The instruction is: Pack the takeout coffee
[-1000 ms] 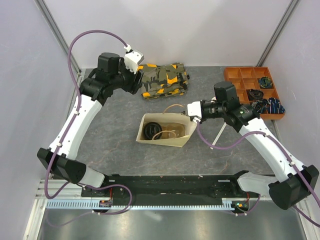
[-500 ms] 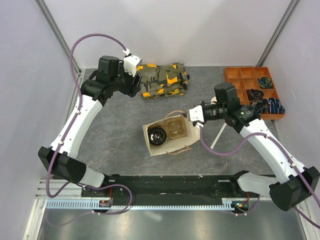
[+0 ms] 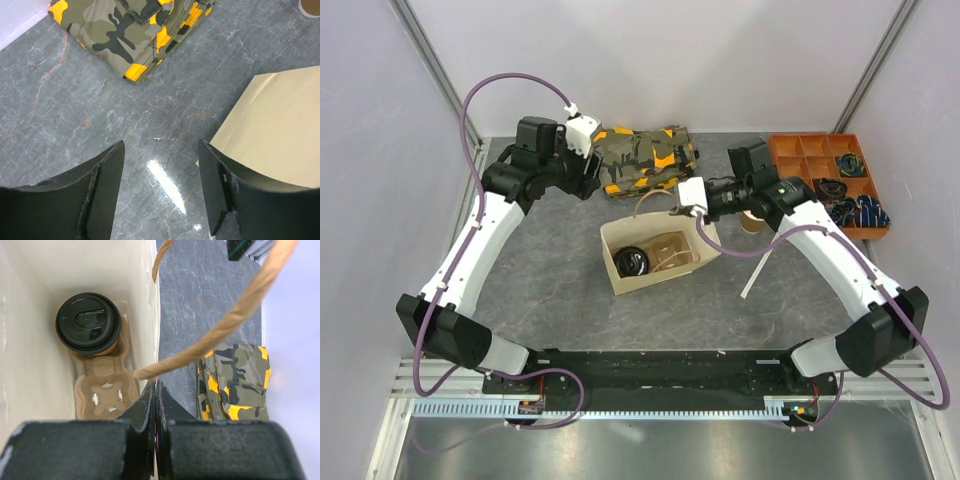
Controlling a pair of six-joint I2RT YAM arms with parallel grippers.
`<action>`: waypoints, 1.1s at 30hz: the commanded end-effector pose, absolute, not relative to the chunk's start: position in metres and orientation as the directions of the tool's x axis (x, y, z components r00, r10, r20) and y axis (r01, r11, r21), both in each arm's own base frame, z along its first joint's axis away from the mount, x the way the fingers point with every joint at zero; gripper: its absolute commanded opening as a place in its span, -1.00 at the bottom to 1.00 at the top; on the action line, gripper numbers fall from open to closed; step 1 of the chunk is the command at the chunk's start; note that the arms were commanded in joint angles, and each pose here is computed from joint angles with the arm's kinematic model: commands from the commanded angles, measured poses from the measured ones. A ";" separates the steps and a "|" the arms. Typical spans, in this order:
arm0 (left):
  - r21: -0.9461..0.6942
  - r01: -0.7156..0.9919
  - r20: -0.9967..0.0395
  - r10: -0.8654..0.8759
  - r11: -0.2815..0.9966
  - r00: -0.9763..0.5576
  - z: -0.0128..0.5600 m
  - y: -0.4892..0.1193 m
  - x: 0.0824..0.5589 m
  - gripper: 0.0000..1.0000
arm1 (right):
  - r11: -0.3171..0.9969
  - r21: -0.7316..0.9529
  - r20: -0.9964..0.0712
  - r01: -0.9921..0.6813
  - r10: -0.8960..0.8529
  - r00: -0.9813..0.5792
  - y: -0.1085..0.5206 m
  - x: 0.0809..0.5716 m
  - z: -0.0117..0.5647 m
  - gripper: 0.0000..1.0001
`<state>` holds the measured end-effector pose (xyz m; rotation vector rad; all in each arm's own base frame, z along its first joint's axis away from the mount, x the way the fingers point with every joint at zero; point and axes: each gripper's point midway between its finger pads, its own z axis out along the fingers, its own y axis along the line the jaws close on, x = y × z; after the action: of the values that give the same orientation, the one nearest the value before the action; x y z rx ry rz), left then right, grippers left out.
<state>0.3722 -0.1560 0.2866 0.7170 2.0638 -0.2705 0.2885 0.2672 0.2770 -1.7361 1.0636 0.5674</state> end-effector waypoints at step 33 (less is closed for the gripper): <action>-0.092 0.449 -0.806 0.198 0.889 -0.557 0.282 -0.128 0.393 0.43 | 0.061 -0.346 -0.840 -0.936 -0.465 0.280 0.290 0.358 0.309 0.58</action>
<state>0.3892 -0.1251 0.2664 0.4828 2.2109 -0.3342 0.3637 0.2885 0.2751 -1.6089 1.3774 0.5980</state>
